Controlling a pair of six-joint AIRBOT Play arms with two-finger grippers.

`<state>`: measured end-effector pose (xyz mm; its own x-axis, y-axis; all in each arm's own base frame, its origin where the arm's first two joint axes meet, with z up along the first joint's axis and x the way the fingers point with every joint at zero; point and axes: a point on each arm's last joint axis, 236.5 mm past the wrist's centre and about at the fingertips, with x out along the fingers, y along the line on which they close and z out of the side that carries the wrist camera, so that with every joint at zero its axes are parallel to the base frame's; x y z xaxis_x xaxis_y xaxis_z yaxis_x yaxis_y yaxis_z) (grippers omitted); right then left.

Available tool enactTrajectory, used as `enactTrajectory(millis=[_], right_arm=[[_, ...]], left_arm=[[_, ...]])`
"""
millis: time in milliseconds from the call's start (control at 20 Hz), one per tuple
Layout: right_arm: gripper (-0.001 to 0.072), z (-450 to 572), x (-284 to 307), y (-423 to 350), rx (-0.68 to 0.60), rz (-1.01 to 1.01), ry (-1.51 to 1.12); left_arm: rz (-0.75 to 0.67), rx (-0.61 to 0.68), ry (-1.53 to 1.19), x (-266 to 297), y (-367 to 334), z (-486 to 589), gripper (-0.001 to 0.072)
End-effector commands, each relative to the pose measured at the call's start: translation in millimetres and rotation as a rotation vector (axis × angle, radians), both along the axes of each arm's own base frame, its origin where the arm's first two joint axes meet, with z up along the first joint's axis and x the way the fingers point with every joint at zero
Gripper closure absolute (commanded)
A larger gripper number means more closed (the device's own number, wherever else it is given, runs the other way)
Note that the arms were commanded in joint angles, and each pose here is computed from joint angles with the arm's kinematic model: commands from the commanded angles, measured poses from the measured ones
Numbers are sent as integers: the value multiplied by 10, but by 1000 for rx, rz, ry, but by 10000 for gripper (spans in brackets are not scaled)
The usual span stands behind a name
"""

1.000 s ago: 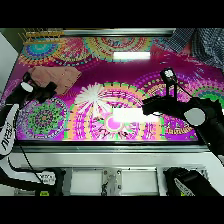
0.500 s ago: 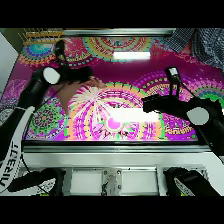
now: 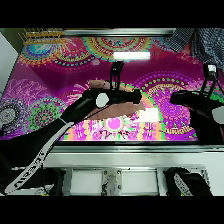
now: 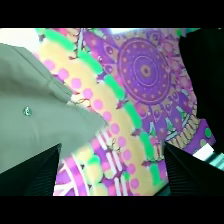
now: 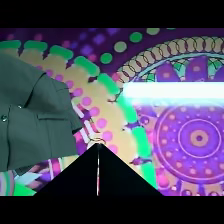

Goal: Fold the clothes and pants, and hang the long-sleeved shirts on hangers.

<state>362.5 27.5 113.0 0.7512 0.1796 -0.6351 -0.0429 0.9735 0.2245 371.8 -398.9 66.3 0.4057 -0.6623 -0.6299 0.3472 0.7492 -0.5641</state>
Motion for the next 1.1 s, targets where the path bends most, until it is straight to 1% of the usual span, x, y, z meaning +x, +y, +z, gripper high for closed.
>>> enactTrajectory(millis=[0, 150, 300, 400, 500, 650, 700, 1050], right_arm=[[698, -78, -80, -152, -2, -36, 49], [699, -114, -117, -122, 4, -26, 71], [698, -121, -126, -109, 10, -24, 75], [698, -116, -120, -88, 23, -23, 74], [698, -125, -112, -52, 45, -21, 79], [698, -130, -106, -28, 59, -19, 81], [699, -130, -106, -28, 59, -19, 81], [699, -148, -128, -19, 60, -15, 93]], left_arm=[[98, 58, 108, 164, 573, -209, 26], [305, 75, 172, 302, 1640, -381, 26], [475, 129, 346, -43, 2586, -874, 26], [571, 127, 456, -293, 2952, -1200, 26], [625, 88, 531, -401, 3073, -1424, 27], [569, 28, 591, -368, 2889, -1624, 27], [552, 26, 604, -328, 2824, -1676, 27], [381, 78, 691, -218, 2365, -1861, 27]])
